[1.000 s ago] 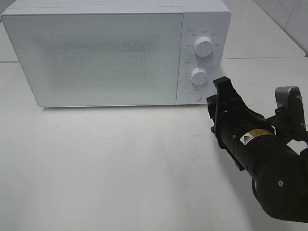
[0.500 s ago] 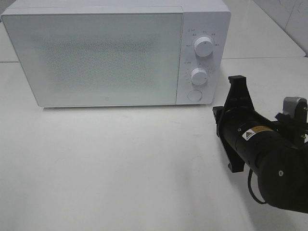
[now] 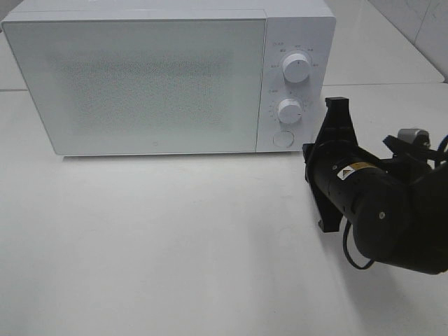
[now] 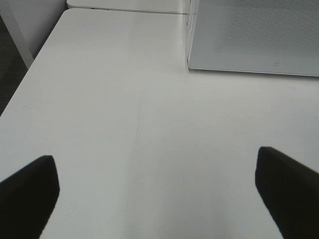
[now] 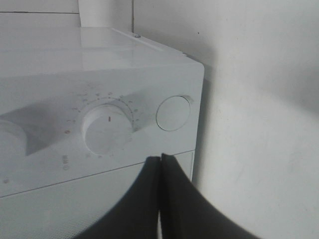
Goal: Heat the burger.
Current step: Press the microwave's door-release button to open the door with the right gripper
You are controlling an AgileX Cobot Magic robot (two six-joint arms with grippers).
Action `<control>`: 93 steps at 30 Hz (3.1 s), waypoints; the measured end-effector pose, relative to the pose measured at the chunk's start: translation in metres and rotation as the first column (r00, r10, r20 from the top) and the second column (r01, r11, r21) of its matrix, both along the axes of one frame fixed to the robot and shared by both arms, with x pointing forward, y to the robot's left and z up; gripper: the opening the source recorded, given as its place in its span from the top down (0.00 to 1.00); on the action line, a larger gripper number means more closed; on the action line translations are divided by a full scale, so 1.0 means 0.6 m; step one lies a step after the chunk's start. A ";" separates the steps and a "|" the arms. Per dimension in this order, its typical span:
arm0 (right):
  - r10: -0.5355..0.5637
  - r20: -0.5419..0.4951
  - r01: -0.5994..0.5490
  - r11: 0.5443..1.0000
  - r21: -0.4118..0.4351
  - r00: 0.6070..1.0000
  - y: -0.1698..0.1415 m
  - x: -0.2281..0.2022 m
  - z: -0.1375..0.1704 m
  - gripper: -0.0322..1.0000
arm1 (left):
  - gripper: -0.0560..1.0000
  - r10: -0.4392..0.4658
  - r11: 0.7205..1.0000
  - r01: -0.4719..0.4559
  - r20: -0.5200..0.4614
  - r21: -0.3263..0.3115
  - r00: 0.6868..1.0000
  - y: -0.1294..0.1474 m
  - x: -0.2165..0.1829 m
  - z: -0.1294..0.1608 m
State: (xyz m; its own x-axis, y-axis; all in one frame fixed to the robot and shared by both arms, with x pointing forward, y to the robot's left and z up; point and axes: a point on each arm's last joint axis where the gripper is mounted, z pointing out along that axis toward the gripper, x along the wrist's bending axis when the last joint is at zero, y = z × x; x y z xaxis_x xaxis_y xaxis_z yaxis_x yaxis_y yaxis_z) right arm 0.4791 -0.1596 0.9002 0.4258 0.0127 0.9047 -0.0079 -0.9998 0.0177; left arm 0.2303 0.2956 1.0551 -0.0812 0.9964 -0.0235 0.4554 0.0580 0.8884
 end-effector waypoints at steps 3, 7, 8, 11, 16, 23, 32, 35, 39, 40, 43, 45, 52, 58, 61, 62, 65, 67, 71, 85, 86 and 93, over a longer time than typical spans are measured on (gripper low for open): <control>0.007 -0.022 -0.006 1.000 0.015 1.000 0.012 0.011 -0.010 0.97 | 0.01 0.000 1.000 0.000 0.000 0.000 1.000 0.000 0.000 0.000; 0.025 -0.030 -0.024 1.000 0.017 0.999 0.030 0.036 -0.022 0.97 | 0.01 0.000 1.000 0.000 0.000 0.000 1.000 0.000 0.000 0.000; 0.025 -0.030 -0.024 1.000 0.017 0.999 0.030 0.036 -0.022 0.97 | 0.01 0.000 1.000 0.000 0.000 0.000 1.000 0.000 0.000 0.000; 0.021 -0.034 -0.020 1.000 0.020 0.999 0.031 0.053 -0.026 0.97 | 0.01 0.000 1.000 0.000 0.000 0.000 1.000 0.000 0.000 0.000; 0.002 -0.039 -0.001 1.000 0.017 0.999 0.029 0.080 -0.039 0.97 | 0.01 0.000 1.000 0.000 0.000 0.000 1.000 0.000 0.000 0.000; 0.000 -0.048 0.001 1.000 0.018 0.999 0.033 0.100 -0.050 0.97 | 0.01 0.000 1.000 0.000 0.000 0.000 1.000 0.000 0.000 0.000; -0.008 -0.062 0.010 0.999 0.033 0.998 0.038 0.129 -0.062 0.97 | 0.01 0.000 1.000 0.000 0.000 0.000 1.000 0.000 0.000 0.000; -0.021 -0.058 0.024 0.999 0.043 0.998 0.034 0.142 -0.060 0.97 | 0.01 0.000 1.000 0.000 0.000 0.000 1.000 0.000 0.000 0.000; -0.037 -0.057 0.039 0.998 0.045 0.998 0.028 0.150 -0.061 0.97 | 0.01 0.000 1.000 0.000 0.000 0.000 1.000 0.000 0.000 0.000; -0.037 -0.057 0.039 0.998 0.045 0.998 0.028 0.150 -0.061 0.97 | 0.01 0.000 1.000 0.000 0.000 0.000 1.000 0.000 0.000 0.000; -0.047 -0.066 0.050 0.998 0.043 0.997 0.021 0.152 -0.062 0.97 | 0.01 0.000 1.000 0.000 0.000 0.000 1.000 0.000 0.000 0.000; -0.046 -0.075 0.049 0.998 0.037 0.996 0.019 0.153 -0.064 0.97 | 0.01 0.000 1.000 0.000 0.000 0.000 1.000 0.000 0.000 0.000; -0.042 -0.081 0.044 0.999 0.028 0.996 0.019 0.154 -0.068 0.97 | 0.01 0.000 1.000 0.000 0.000 0.000 1.000 0.000 0.000 0.000; -0.026 -0.093 0.028 0.999 0.020 0.995 0.024 0.159 -0.080 0.97 | 0.01 0.000 1.000 0.000 0.000 0.000 1.000 0.000 0.000 0.000; -0.026 -0.093 0.028 0.999 0.020 0.995 0.024 0.159 -0.080 0.97 | 0.01 0.000 1.000 0.000 0.000 0.000 1.000 0.000 0.000 0.000; -0.027 -0.092 0.028 0.999 0.020 0.995 0.024 0.159 -0.080 0.97 | 0.01 0.000 1.000 0.000 0.000 0.000 1.000 0.000 0.000 0.000; -0.027 -0.085 0.028 0.999 0.019 0.996 0.026 0.159 -0.079 0.97 | 0.01 0.000 1.000 0.000 0.000 0.000 1.000 0.000 0.000 0.000; -0.026 -0.084 0.028 0.999 0.019 0.996 0.026 0.159 -0.078 0.97 | 0.01 0.000 1.000 0.000 0.000 0.000 1.000 0.000 0.000 0.000; -0.038 -0.067 0.040 0.999 0.022 0.997 0.026 0.161 -0.075 0.97 | 0.01 0.000 1.000 0.000 0.000 0.000 1.000 0.000 0.000 0.000; -0.066 -0.068 0.069 0.997 0.038 0.996 0.036 0.171 -0.082 0.97 | 0.01 0.000 1.000 0.000 0.000 0.000 1.000 0.000 0.000 0.000; -0.066 -0.068 0.069 0.997 0.038 0.996 0.036 0.171 -0.082 0.97 | 0.01 0.000 1.000 0.000 0.000 0.000 1.000 0.000 0.000 0.000; -0.101 -0.061 0.104 0.993 0.049 0.993 0.042 0.177 -0.082 0.97 | 0.01 0.000 1.000 0.000 0.000 0.000 1.000 0.000 0.000 0.000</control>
State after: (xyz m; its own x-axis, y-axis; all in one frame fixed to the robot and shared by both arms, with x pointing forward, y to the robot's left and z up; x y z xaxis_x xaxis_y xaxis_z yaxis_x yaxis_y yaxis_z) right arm 0.5852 -0.1343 0.8512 0.4744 -0.0800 0.8767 -0.1110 -0.9933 -0.0306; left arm 0.2303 0.2956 1.0551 -0.0812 0.9964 -0.0235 0.4554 0.0580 0.8884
